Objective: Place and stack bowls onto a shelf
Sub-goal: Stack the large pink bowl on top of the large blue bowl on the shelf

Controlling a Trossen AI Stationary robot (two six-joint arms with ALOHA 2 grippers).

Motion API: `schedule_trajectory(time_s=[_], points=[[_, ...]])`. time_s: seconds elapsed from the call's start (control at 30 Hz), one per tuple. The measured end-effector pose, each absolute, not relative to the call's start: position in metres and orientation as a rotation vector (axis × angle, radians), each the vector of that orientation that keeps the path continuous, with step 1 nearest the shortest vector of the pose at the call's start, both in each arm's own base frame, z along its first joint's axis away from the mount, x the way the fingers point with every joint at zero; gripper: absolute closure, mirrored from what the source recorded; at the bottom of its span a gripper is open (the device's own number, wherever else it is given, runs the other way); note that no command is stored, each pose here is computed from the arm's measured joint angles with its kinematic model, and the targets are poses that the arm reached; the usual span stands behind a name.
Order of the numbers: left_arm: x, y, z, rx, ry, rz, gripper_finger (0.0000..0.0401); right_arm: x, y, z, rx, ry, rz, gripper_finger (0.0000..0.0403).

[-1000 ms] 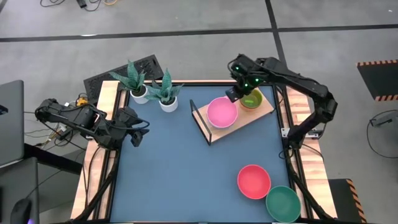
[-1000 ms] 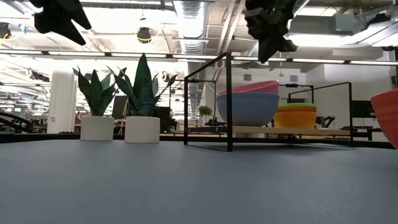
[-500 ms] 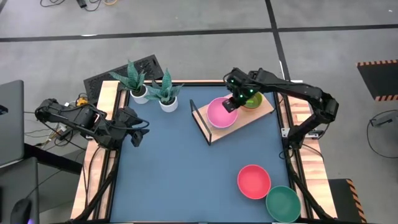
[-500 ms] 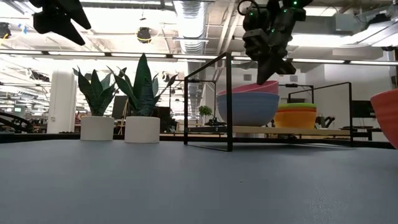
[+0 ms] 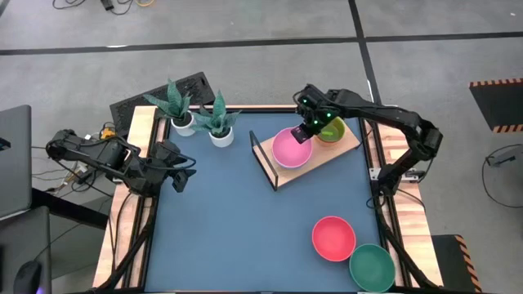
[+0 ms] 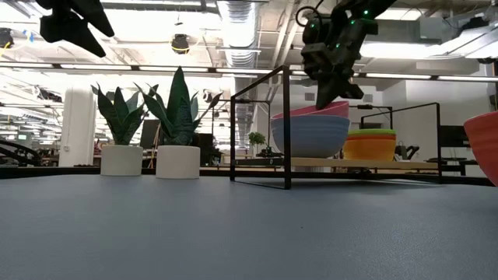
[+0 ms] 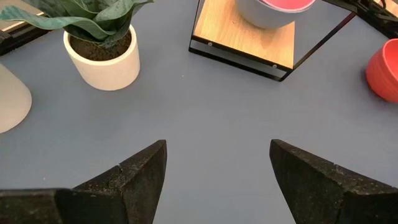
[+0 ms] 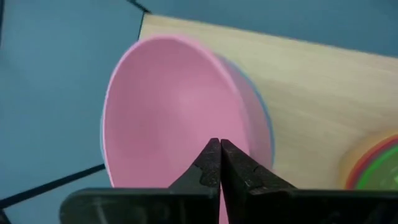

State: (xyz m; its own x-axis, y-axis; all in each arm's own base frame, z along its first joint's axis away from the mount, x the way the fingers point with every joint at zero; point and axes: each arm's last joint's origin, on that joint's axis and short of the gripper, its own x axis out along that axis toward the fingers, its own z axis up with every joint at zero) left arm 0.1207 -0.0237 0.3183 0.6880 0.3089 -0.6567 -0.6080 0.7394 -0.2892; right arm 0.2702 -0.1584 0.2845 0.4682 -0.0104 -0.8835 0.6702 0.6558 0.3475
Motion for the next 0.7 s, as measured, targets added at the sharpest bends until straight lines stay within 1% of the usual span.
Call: schedule_trajectory(time_s=[0.13, 0.27, 0.37, 0.5, 0.53, 0.6, 0.63, 0.7], points=[[0.121, -0.024, 0.318, -0.523, 0.620, 0.540, 0.0132, 0.269, -0.161, 0.284, 0.758, 1.008, -0.474, 0.0376], [0.121, -0.024, 0.318, -0.524, 0.620, 0.540, 0.0132, 0.268, -0.163, 0.285, 0.754, 1.004, -0.475, 0.0383], [0.121, -0.024, 0.318, -0.528, 0.619, 0.542, 0.0132, 0.270, -0.164, 0.287, 0.755, 0.968, -0.470, 0.0381], [0.120, -0.024, 0.318, -0.527, 0.621, 0.543, 0.0132, 0.263, -0.154, 0.311, 0.750, 0.851, -0.423, 0.0377], [0.120, -0.024, 0.318, -0.527, 0.622, 0.544, 0.0132, 0.260, -0.150, 0.319, 0.733, 0.825, -0.438, 0.0379], [0.120, -0.024, 0.318, -0.528, 0.621, 0.544, 0.0132, 0.252, -0.141, 0.330, 0.681, 0.797, -0.542, 0.0384], [0.120, -0.024, 0.318, -0.528, 0.621, 0.545, 0.0132, 0.249, -0.137, 0.333, 0.646, 0.782, -0.593, 0.0385], [0.120, -0.024, 0.318, -0.534, 0.617, 0.550, 0.0132, 0.244, -0.129, 0.334, 0.616, 0.716, -0.629, 0.0386]])
